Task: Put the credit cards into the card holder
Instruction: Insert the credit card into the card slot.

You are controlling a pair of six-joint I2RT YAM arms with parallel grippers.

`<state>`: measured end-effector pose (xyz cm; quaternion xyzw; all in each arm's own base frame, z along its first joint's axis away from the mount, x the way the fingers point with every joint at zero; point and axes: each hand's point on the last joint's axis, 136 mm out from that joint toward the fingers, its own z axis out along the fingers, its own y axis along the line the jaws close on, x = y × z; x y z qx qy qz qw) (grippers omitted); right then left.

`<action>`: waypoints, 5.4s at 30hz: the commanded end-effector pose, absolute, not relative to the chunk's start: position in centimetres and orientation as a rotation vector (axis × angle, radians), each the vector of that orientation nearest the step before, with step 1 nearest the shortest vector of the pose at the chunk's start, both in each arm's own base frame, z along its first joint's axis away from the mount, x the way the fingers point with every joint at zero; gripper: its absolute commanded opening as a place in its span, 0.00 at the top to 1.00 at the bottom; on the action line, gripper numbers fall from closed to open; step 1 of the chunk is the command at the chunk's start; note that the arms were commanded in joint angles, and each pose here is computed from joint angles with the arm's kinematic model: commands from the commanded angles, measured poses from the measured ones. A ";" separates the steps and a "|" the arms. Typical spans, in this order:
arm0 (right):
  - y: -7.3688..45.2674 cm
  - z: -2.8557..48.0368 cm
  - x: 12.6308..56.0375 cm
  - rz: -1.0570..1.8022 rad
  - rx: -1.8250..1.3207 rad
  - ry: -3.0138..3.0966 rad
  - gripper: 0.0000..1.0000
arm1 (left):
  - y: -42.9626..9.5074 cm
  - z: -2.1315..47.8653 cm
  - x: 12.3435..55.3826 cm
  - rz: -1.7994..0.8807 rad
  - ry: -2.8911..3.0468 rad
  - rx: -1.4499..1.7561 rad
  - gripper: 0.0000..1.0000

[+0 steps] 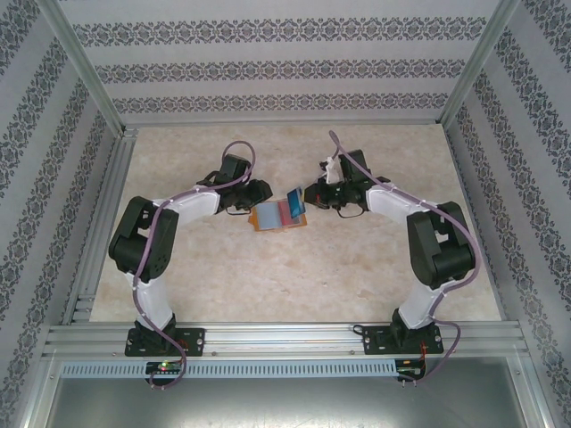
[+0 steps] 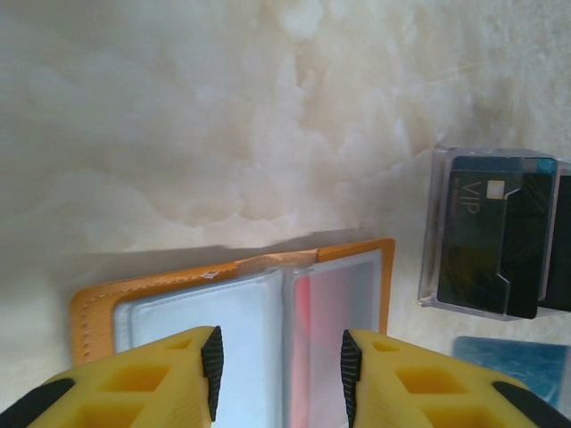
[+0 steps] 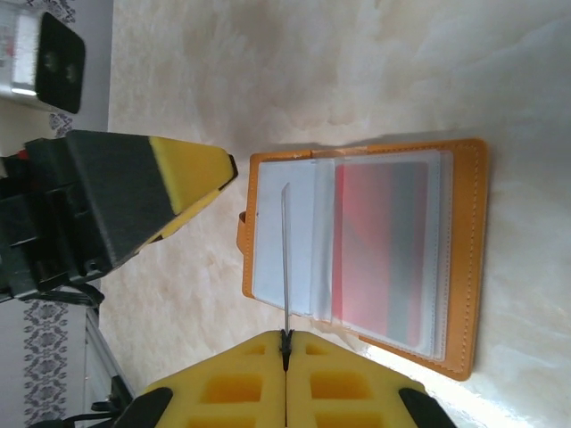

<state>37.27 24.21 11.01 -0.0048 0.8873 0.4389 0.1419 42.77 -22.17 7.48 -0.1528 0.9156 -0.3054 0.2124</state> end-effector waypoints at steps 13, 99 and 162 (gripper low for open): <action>27.0 8.3 37.4 1.385 -0.057 2.598 0.91 | -20.0 6.4 40.7 -0.733 2.608 -0.424 0.61; 28.8 3.9 38.7 1.239 0.017 2.681 0.90 | -20.6 2.3 37.4 -0.782 2.687 -0.476 0.70; 32.2 6.9 37.2 0.952 -0.243 2.610 0.69 | -21.0 2.4 37.0 -0.742 2.669 -0.497 0.71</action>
